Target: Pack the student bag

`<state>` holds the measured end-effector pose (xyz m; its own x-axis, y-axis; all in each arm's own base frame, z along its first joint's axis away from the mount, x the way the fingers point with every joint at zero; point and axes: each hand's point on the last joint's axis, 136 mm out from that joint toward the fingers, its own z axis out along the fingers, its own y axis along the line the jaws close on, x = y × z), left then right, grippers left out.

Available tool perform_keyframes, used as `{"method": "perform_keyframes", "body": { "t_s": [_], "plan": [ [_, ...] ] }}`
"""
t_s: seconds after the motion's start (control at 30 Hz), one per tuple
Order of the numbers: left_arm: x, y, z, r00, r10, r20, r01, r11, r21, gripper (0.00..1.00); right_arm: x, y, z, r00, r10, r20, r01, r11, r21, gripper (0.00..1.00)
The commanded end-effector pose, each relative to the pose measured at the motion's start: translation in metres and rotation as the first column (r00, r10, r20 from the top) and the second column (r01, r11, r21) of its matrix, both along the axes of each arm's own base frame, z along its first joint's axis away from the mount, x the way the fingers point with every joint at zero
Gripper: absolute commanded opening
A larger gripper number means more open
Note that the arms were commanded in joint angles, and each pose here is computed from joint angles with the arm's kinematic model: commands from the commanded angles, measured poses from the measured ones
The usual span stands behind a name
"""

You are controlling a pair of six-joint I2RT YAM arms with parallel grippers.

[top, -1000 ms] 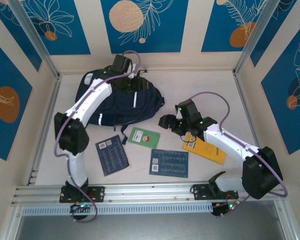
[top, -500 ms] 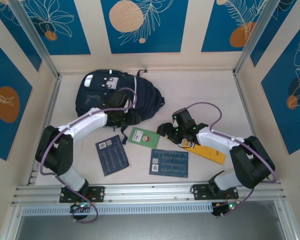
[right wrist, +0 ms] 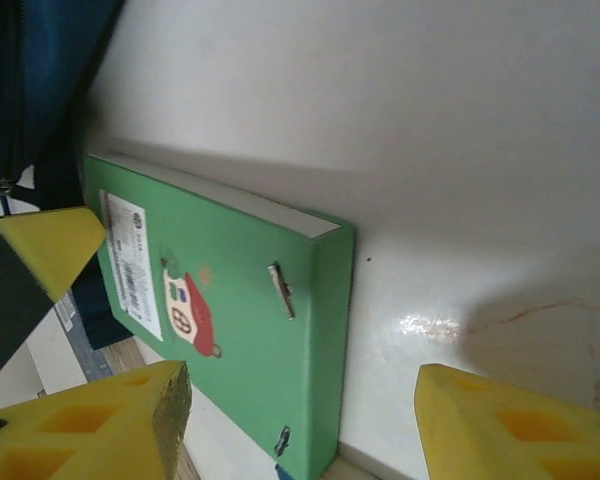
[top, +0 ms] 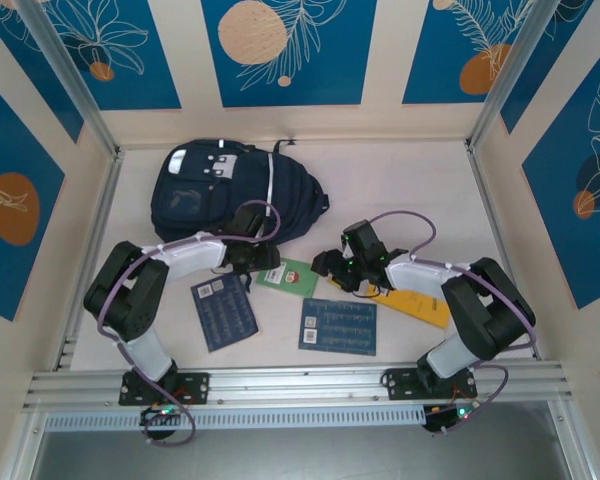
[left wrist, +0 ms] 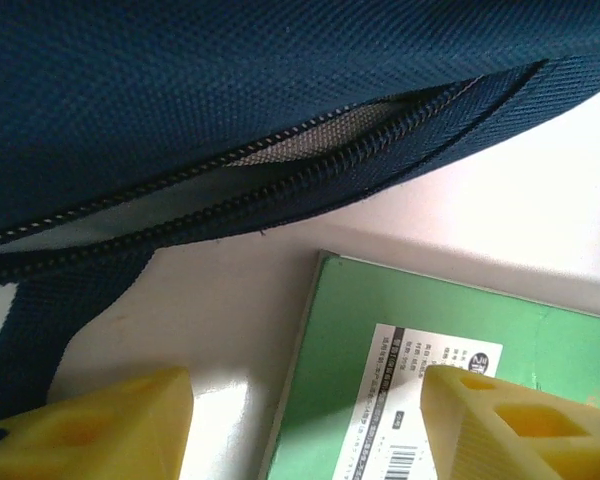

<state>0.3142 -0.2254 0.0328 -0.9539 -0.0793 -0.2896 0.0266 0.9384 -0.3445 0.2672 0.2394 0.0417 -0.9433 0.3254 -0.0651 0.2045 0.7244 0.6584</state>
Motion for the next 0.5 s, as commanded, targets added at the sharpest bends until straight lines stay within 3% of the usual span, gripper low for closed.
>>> {"method": "perform_keyframes", "body": {
  "t_s": [0.0,0.47],
  "plan": [
    [-0.01,-0.011,-0.013,0.999,-0.043,-0.032,0.042,0.998,-0.036,0.6,-0.005,0.005,-0.01,0.999,0.012,-0.043,-0.012,1.0,0.017,0.6],
    [-0.027,-0.038,-0.012,0.992,-0.116,-0.051,0.111,0.99,-0.09,0.49,-0.002,0.028,-0.018,0.993,0.097,-0.071,-0.09,0.99,0.107,0.46]
  ]
}}
